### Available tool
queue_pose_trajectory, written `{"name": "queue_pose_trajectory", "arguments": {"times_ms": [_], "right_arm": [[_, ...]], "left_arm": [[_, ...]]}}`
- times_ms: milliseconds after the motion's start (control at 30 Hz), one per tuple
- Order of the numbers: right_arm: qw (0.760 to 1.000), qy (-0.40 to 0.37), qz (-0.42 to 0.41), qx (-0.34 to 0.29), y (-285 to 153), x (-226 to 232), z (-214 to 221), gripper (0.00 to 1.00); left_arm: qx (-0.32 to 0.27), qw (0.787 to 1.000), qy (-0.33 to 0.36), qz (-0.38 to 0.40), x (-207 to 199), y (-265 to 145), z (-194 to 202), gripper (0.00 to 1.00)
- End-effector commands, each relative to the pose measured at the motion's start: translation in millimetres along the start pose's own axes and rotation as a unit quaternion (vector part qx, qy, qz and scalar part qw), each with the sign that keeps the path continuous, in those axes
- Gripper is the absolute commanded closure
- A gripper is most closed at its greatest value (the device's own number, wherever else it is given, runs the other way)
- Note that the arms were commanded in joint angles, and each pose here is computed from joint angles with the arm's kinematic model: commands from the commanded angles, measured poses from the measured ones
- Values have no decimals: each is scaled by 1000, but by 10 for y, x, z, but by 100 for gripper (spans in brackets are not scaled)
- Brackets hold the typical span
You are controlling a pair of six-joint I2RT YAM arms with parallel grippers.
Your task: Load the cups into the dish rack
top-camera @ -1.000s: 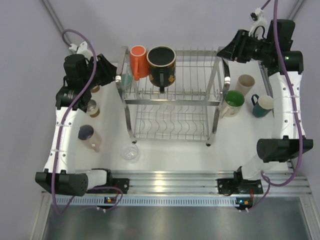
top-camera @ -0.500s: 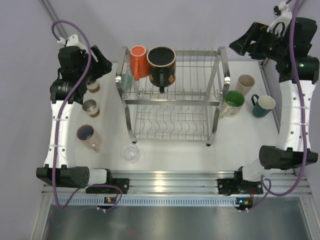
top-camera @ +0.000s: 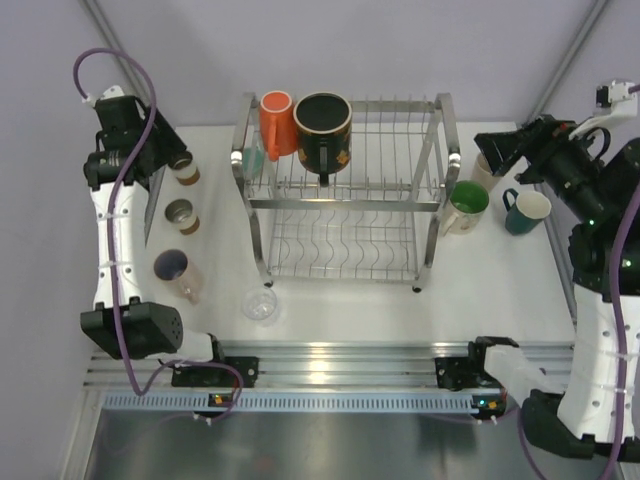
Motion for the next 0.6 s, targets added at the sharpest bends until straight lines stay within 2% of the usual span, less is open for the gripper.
{"name": "queue_pose_trajectory", "arguments": {"times_ms": [0, 133, 300, 500, 567], "right_arm": [[998, -14, -57, -39, -81, 194, -109, 16], [998, -19, -65, -15, -17, 162, -12, 16], [998, -35, -55, -18, -65, 159, -16, 16], [997, -33, -74, -8, -76, 204, 41, 16], [997, -36, -75, -8, -87, 210, 47, 16]], "left_arm": [[34, 999, 1, -30, 173, 171, 137, 28], [108, 993, -18, -35, 176, 574, 520, 35], [176, 982, -9, -75, 292, 960, 1019, 36], [214, 973, -2, -82, 340, 1087, 1273, 34], [211, 972, -9, -104, 395, 1082, 1296, 34]]}}
Point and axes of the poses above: each gripper's point midway between its finger pads, its own y axis out along the fingers, its own x axis along the line the jaws close on, z = x × y, the point moved 5 cm from there along -y, back along the fingers, and after that the axes turned 15 degrees about y, right-handed, at the moved point
